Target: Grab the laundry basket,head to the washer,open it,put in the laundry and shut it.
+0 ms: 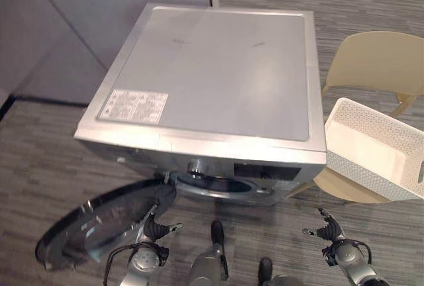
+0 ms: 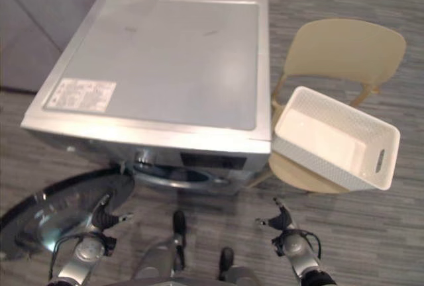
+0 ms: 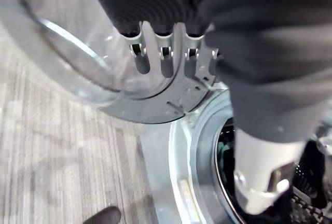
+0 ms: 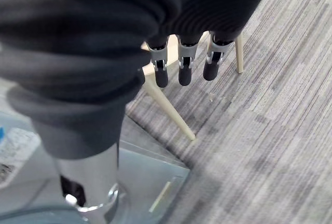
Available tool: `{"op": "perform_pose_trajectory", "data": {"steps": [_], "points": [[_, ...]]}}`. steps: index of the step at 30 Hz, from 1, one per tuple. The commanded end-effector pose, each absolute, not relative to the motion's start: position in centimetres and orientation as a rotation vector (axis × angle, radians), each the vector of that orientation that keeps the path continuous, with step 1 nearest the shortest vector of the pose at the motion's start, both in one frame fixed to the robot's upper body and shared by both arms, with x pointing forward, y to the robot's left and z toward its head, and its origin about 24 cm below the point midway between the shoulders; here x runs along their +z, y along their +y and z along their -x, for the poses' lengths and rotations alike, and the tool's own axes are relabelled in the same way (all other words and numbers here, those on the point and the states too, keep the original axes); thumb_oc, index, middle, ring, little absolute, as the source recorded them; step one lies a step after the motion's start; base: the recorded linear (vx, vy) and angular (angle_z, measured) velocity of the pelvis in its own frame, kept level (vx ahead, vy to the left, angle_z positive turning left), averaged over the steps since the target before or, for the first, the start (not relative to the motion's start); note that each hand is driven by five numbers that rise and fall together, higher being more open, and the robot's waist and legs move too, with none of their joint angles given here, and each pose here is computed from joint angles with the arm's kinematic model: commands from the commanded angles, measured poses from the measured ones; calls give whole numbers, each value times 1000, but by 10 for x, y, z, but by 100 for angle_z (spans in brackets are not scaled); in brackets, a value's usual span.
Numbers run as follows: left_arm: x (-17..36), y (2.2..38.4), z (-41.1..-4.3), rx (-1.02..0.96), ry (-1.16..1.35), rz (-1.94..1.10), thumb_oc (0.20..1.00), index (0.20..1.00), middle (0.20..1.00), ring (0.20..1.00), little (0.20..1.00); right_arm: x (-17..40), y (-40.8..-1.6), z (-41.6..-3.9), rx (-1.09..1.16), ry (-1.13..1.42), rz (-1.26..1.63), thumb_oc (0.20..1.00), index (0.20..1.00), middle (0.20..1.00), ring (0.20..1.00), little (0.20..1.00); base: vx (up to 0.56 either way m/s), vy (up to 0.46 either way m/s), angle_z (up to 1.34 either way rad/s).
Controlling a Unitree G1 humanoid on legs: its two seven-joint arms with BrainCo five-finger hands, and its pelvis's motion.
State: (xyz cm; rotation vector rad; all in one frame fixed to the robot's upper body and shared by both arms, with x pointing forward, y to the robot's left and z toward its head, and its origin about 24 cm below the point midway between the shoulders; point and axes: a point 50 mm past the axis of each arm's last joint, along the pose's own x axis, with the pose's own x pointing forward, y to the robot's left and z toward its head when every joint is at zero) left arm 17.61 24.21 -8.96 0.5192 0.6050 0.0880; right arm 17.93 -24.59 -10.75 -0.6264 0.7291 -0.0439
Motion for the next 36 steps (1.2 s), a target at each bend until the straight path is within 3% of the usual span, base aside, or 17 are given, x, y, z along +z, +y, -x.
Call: {"op": "perform_pose_trajectory", "data": {"steps": [1, 10, 18, 30, 36], "points": [[-62, 253, -203, 102, 455, -622, 1000, 1000, 1000, 1000, 1000, -93, -251, -192, -73, 632, 626, 1000, 1000, 1000, 1000, 1000, -159, 29, 91], [-39, 257, -215, 124, 342, -674, 1000, 1000, 1000, 1000, 1000, -101, -257, -178, -67, 693, 618, 1000, 1000, 1000, 1000, 1000, 0, 101, 24], [14, 270, -242, 202, 122, -811, 1000, 1000, 1000, 1000, 1000, -103, -253, -174, -55, 701, 607, 1000, 1000, 1000, 1000, 1000, 95, 132, -5], [64, 335, -284, 476, 173, -1106, 1000, 1000, 1000, 1000, 1000, -101, -243, -176, 29, 697, 613, 1000, 1000, 1000, 1000, 1000, 20, 51, -6], [102, 389, -284, 560, 265, -1326, 1000, 1000, 1000, 1000, 1000, -94, -244, -185, 56, 655, 643, 1000, 1000, 1000, 1000, 1000, -102, 31, -9]]}}
